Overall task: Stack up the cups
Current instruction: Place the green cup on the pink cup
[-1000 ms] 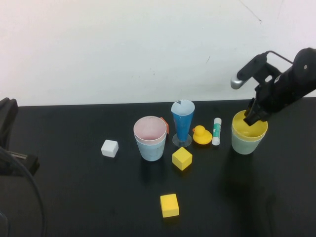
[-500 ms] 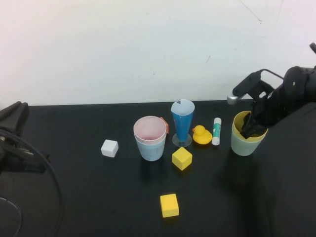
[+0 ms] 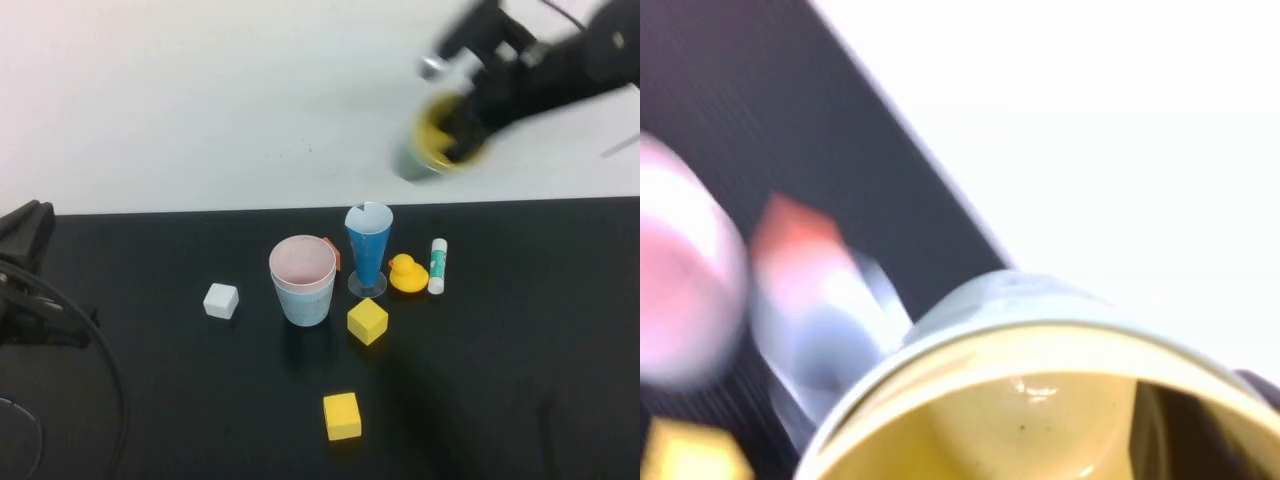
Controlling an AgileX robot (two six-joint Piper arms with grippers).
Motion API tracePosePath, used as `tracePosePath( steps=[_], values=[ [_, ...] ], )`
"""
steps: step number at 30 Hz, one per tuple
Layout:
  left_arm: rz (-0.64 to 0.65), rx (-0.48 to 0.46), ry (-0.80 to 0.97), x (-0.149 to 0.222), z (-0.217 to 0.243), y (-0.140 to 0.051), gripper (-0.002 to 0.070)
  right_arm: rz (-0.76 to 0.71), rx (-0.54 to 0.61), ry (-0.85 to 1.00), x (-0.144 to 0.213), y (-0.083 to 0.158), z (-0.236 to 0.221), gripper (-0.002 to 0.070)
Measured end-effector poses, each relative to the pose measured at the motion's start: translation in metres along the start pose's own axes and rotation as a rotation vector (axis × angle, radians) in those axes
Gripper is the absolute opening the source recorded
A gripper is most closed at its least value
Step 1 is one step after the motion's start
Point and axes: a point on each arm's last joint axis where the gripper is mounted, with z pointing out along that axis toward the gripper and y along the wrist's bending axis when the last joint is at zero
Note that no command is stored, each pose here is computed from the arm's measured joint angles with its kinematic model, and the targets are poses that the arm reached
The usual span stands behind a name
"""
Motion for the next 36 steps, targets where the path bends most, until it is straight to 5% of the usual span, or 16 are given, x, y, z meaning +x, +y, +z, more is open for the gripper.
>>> tracePosePath(
  steps=[5, 11, 30, 36],
  values=[
    [-0.017, 0.000, 0.000, 0.000, 0.000, 0.000, -0.0001, -0.109, -0.101, -0.125, -0.053, 0.053, 0.008, 0.0079],
    [-0.041, 0.000, 0.000, 0.000, 0.000, 0.000, -0.0001, -0.126, -0.243, -0.010, -0.036, 0.094, 0.069, 0.0076],
    [-0.045, 0.000, 0.000, 0.000, 0.000, 0.000, -0.0001, -0.149, -0.284, 0.089, -0.012, 0.102, 0.105, 0.0073],
    [-0.047, 0.000, 0.000, 0.000, 0.000, 0.000, -0.0001, -0.167, -0.278, 0.049, -0.032, 0.094, 0.094, 0.0173]
  ],
)
